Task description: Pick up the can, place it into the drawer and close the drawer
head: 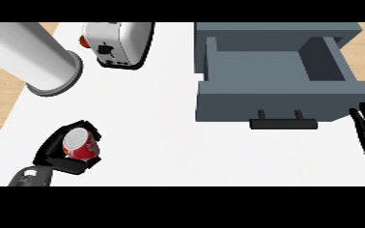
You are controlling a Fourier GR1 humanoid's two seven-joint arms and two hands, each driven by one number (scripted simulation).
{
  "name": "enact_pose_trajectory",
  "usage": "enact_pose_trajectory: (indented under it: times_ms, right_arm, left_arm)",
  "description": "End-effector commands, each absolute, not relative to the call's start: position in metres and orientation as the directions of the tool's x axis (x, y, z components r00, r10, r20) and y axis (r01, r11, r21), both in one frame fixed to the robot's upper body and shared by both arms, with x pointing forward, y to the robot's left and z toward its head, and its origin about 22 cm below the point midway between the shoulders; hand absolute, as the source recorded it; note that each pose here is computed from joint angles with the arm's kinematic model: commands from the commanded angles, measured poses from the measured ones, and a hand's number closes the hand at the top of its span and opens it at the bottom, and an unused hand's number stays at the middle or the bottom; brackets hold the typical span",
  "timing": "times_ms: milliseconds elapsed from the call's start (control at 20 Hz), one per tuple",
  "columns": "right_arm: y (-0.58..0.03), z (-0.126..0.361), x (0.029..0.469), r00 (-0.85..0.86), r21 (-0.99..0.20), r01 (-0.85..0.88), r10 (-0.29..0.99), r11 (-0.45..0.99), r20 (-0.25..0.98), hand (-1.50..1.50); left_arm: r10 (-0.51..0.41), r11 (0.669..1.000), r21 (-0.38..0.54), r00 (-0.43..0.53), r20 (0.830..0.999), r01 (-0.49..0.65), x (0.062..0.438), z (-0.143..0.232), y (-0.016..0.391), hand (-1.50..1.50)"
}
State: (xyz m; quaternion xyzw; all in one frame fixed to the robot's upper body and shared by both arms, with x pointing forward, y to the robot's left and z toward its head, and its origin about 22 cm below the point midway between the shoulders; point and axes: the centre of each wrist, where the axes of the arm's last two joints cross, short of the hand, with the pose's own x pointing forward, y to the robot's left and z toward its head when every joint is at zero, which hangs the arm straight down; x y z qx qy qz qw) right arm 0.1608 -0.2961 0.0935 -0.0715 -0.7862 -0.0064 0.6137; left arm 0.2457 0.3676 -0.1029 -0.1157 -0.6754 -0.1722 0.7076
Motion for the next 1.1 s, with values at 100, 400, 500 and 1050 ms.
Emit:
enact_pose_trajectory:
  times_ms: [100, 400, 500, 1050]
  right_arm:
    - [-0.304, 0.094, 0.154, -0.242, -0.066, 0.123, 0.094, 0.99, 0.966, -1.5]
    - [-0.305, 0.096, 0.139, -0.241, -0.077, 0.123, 0.105, 0.989, 0.965, -1.5]
    - [-0.299, 0.09, 0.146, -0.24, -0.074, 0.123, 0.102, 0.99, 0.965, -1.5]
    - [-0.313, 0.09, 0.137, -0.241, -0.061, 0.139, 0.094, 0.988, 0.966, -1.5]
  left_arm:
    - [0.038, 0.872, -0.037, 0.009, 0.999, 0.488, 0.245, -0.103, 0.35, 1.5]
    - [0.063, 0.998, -0.063, -0.004, 0.998, -0.018, 0.268, -0.097, 0.323, 1.5]
    - [0.069, 0.987, -0.074, -0.04, 0.997, -0.142, 0.277, -0.093, 0.303, 1.5]
    - [0.025, 0.999, -0.029, -0.126, 0.992, -0.024, 0.301, -0.01, 0.232, 1.5]
